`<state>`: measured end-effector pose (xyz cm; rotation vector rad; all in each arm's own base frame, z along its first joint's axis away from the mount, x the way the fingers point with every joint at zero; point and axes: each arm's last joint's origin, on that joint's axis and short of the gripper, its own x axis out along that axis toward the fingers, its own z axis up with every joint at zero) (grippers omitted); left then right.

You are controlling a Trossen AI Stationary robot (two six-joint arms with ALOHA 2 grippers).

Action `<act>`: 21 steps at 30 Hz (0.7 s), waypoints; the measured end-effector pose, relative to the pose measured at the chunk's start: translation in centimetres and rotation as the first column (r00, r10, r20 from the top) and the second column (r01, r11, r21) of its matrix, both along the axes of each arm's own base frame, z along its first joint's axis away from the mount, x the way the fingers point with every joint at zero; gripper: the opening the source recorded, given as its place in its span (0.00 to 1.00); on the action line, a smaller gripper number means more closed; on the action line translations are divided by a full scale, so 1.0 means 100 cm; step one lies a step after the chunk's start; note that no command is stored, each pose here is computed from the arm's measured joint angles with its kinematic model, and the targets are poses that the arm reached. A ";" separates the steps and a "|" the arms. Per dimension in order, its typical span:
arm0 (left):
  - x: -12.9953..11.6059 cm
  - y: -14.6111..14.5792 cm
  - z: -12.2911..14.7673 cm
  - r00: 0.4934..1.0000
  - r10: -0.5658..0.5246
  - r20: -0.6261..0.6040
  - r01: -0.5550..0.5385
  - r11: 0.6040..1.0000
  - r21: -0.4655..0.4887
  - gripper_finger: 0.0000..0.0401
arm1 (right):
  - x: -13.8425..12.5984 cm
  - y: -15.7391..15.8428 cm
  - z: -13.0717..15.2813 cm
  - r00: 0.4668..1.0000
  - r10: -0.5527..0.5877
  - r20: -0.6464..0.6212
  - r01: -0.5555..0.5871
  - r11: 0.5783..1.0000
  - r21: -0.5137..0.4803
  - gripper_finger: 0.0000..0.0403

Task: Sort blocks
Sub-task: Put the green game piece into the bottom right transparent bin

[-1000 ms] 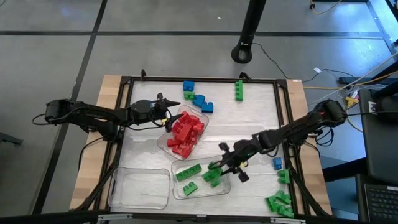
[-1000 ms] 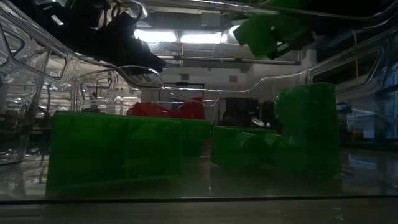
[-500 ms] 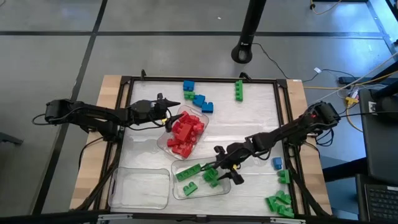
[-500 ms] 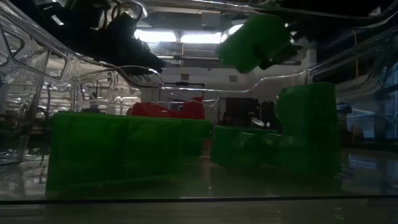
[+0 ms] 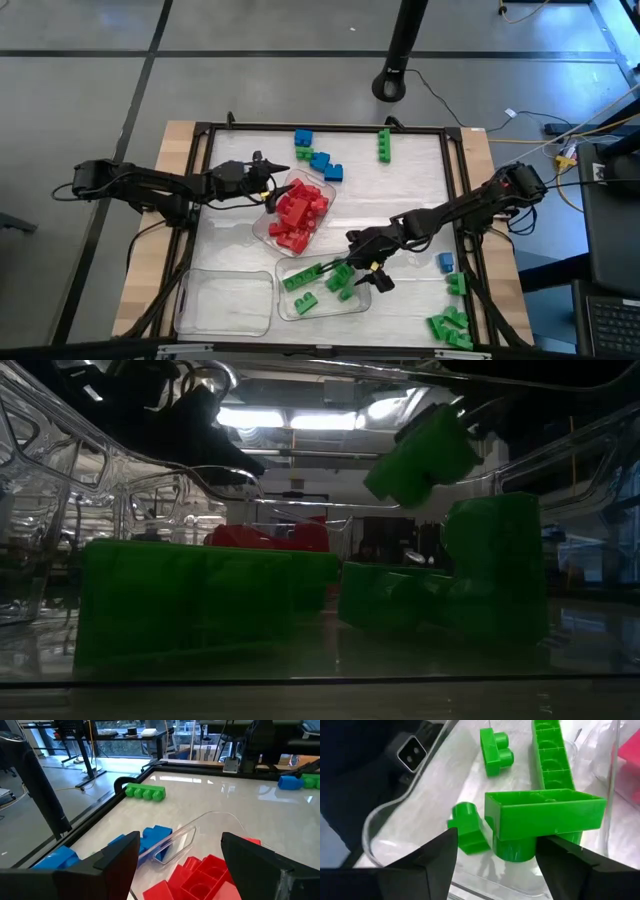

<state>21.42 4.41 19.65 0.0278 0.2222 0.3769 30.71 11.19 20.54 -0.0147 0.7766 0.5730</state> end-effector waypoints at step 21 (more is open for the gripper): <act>0.069 -0.085 0.017 0.941 -0.330 0.067 0.336 0.935 -0.111 0.67 | 0.002 -0.004 0.000 0.998 -0.010 0.060 0.016 0.995 -0.103 0.63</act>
